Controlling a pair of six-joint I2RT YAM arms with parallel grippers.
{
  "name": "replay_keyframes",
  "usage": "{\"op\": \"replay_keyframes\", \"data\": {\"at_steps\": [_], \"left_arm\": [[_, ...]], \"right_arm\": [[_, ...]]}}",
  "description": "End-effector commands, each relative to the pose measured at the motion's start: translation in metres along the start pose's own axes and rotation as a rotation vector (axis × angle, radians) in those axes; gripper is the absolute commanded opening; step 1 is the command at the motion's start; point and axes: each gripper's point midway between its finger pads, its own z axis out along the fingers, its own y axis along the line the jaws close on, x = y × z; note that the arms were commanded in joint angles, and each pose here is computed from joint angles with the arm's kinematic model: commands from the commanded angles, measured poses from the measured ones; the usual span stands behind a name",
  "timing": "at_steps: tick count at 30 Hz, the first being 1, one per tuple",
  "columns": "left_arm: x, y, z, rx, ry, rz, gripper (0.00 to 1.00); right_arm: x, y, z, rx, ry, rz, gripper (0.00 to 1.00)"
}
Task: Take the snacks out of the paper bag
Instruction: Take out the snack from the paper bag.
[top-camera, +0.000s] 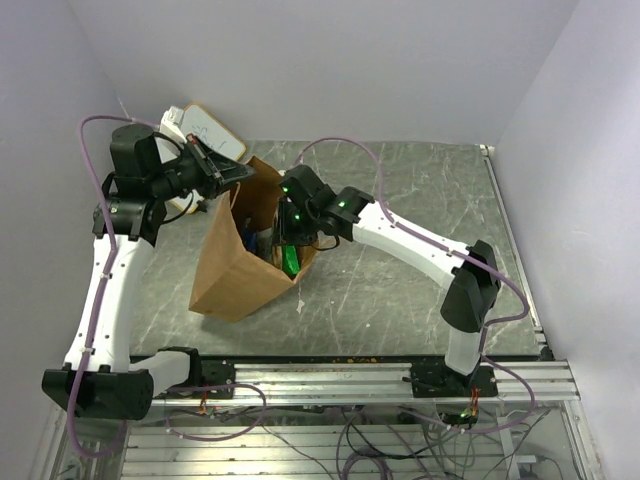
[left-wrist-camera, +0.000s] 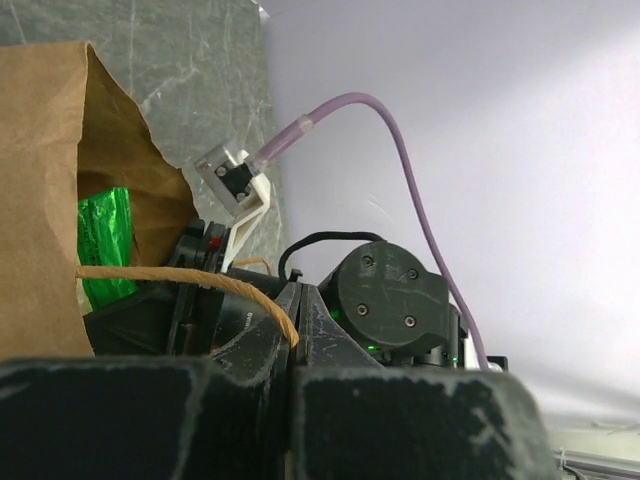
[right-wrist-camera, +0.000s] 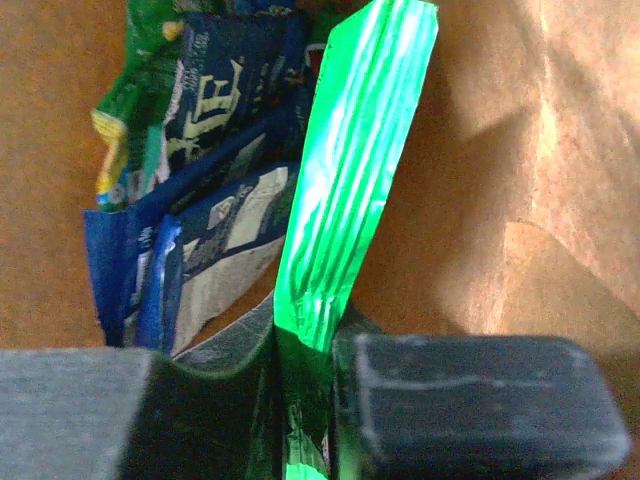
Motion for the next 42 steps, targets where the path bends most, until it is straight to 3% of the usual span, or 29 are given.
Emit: {"op": "replay_keyframes", "data": {"at_steps": [1, 5, 19, 27, 35, 42], "left_arm": [[-0.003, -0.014, -0.010, 0.002, -0.004, 0.110, 0.07], [-0.007, -0.008, -0.014, -0.073, -0.006, 0.169, 0.07], [-0.028, 0.007, -0.043, -0.305, -0.110, 0.322, 0.07], [-0.038, 0.013, -0.056, -0.387, -0.162, 0.361, 0.07], [-0.039, 0.010, -0.054, -0.366, -0.179, 0.330, 0.07], [-0.039, 0.014, -0.055, -0.384, -0.187, 0.309, 0.07]], "right_arm": [[-0.024, 0.033, -0.020, -0.096, -0.075, 0.028, 0.09], [-0.035, 0.057, -0.033, -0.175, -0.105, 0.056, 0.00], [-0.080, 0.114, -0.097, -0.374, -0.248, 0.041, 0.00], [-0.115, 0.147, -0.164, -0.533, -0.421, -0.038, 0.00], [-0.140, 0.166, -0.231, -0.653, -0.610, -0.133, 0.00], [-0.174, 0.174, -0.313, -0.702, -0.869, -0.244, 0.00]]}}
